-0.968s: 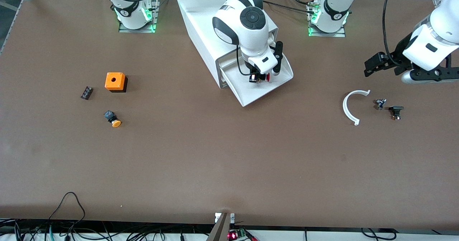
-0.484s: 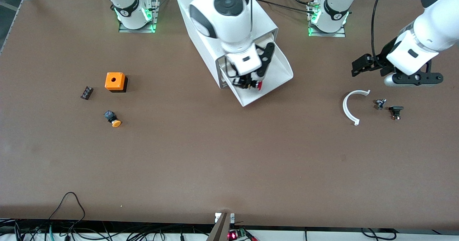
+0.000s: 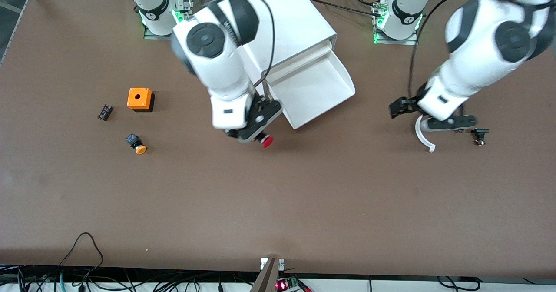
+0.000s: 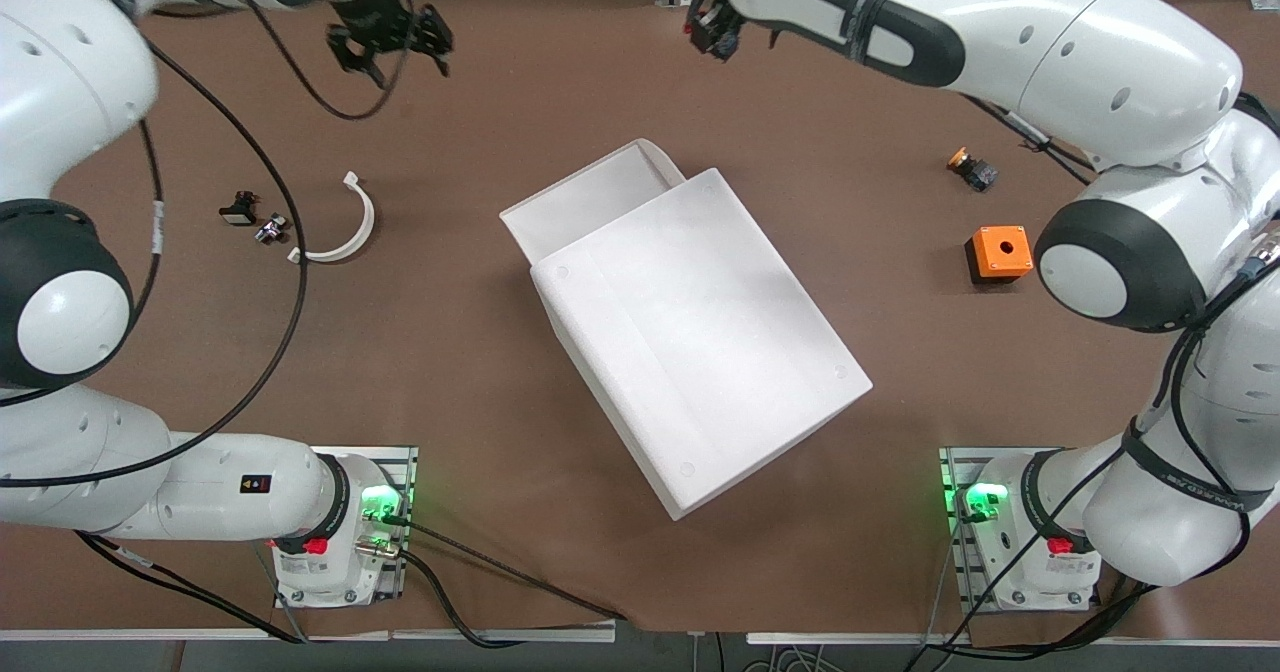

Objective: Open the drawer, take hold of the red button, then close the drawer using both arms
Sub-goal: 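Carry the red button with the right gripper while the left gripper reaches the drawer, then push the drawer shut with the left gripper while the right gripper lowers the button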

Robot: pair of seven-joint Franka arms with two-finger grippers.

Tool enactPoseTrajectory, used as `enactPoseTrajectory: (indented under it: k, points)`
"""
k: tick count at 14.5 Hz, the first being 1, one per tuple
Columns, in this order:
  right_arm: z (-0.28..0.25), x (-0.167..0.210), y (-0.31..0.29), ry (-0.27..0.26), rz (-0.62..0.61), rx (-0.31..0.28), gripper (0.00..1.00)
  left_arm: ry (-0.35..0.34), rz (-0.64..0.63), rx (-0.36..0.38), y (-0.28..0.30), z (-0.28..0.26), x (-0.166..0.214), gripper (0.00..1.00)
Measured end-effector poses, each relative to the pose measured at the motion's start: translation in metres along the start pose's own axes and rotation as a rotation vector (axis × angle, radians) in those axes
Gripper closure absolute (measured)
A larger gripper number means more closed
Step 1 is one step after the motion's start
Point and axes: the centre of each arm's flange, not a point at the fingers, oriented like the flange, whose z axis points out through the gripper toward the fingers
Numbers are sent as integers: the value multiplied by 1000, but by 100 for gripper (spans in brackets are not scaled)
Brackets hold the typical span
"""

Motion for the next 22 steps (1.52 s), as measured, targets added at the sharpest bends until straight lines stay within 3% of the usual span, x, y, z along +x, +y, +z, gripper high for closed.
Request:
enactPoseTrajectory:
  k: [5,10,14,22]
  points:
    - [34,-43,99,-191,244,-32,57,21,-147,-34,52,86,-31,0]
    - [102,-98,146,-356,400,-66,57,18,-224,-14,78,141,-65,0]
    - [142,-138,179,-354,463,-72,57,-11,-242,9,96,159,-97,0]
    - [195,-203,193,-277,465,-85,57,-67,-186,27,142,179,-170,0]
